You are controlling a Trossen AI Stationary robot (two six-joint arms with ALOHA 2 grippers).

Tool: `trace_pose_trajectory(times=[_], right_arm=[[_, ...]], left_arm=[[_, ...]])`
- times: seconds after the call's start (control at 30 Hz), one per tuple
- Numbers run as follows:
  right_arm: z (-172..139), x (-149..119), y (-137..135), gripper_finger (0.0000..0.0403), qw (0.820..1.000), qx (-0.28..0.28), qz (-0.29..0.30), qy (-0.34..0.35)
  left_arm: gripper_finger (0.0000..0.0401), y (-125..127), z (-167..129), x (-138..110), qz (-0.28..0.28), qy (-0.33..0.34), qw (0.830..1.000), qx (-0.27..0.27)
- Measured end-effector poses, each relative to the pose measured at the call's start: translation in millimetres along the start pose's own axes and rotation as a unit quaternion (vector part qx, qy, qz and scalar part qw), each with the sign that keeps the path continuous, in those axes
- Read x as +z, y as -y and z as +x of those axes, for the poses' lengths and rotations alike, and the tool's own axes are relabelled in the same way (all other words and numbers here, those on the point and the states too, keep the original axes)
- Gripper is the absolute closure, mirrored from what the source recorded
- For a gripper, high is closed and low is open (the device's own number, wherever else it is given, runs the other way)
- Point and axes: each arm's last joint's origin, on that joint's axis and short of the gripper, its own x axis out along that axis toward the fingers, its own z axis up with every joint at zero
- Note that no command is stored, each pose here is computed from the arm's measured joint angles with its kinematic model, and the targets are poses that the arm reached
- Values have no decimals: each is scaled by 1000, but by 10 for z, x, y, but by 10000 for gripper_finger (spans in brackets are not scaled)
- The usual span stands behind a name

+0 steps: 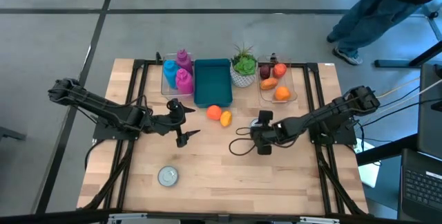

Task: Pick & Place Food Item
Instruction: Put the green tuna can into the blue bin

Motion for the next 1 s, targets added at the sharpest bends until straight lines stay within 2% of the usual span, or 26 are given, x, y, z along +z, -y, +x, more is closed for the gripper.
trace_pose_trajectory(times=[0.3,0.47,0.6,0.7,0.87,1.0], right_arm=[[-154,338,26,76,999,10,-12,28],[33,484,-88,76,999,6,-45,-5],[110,593,-134,76,996,-20,-62,-59],[110,623,-148,76,995,-24,-49,-83],[67,604,-203,76,995,1,-6,-100],[27,530,-231,76,992,-15,6,-127]], left_arm=[[8,0,0,0,4,0,1000,0],[8,-3,1,-10,10,-4,1000,1],[8,-3,1,-10,13,-4,1000,1],[8,-3,1,-12,12,-5,1000,1],[8,-9,1,-34,18,-15,1000,4],[8,-14,1,-51,23,-23,999,6]])
